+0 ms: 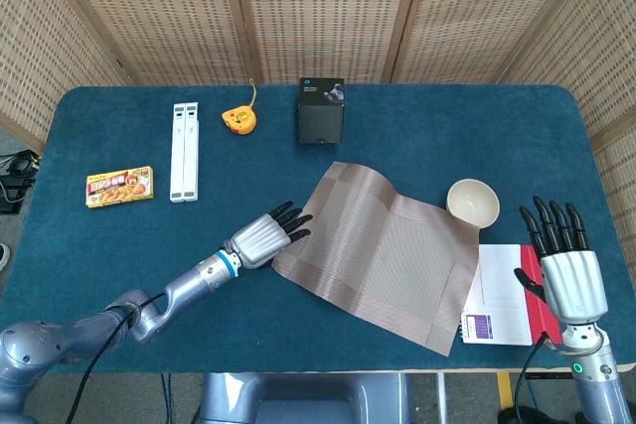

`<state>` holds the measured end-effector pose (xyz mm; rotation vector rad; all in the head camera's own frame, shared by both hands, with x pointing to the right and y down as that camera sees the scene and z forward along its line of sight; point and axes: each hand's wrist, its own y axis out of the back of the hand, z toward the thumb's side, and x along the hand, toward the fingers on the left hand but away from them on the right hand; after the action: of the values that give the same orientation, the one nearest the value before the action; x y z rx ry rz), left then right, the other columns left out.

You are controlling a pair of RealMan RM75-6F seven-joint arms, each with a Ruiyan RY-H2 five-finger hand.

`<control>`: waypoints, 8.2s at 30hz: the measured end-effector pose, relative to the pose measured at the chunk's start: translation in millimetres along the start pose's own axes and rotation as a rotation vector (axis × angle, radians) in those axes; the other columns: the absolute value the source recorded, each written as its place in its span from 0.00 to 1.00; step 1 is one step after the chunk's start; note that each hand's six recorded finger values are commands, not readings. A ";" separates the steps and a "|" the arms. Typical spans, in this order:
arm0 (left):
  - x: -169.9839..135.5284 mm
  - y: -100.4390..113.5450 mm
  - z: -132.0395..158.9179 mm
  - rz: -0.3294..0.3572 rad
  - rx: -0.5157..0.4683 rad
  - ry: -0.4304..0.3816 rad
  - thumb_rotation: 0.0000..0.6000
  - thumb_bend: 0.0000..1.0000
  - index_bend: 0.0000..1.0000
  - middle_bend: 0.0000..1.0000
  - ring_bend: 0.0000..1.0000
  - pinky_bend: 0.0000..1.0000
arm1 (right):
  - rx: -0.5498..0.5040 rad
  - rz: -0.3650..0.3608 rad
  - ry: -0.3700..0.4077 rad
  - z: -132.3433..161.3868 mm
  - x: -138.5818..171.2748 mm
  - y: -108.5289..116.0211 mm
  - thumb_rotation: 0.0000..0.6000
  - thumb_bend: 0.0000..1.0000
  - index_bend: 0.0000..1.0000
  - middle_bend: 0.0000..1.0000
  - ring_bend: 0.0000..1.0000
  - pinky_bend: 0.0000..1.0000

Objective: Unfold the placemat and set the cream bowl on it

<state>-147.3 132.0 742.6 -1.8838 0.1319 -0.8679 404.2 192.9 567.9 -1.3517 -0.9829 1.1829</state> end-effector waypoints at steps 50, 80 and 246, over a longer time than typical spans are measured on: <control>3.3 -4.4 15.2 0.011 -0.063 -0.022 1.00 0.48 0.71 0.00 0.00 0.00 | -0.029 -0.030 0.028 6.6 2.7 10.0 1.00 0.00 0.00 0.00 0.00 0.00; -110.2 0.0 28.3 -0.045 -0.040 0.001 1.00 0.48 0.76 0.00 0.00 0.00 | -0.047 -0.050 0.057 16.2 9.1 19.5 1.00 0.00 0.03 0.00 0.00 0.00; -274.4 87.0 -114.4 0.232 -0.268 0.804 1.00 0.00 0.00 0.00 0.00 0.00 | -0.215 0.342 0.449 147.8 -96.2 -56.9 1.00 0.48 0.70 0.00 0.00 0.00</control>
<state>-395.3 127.7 557.1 -1.6032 0.9750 -1.4471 244.8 133.0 640.9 -1.9119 -0.5793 0.9687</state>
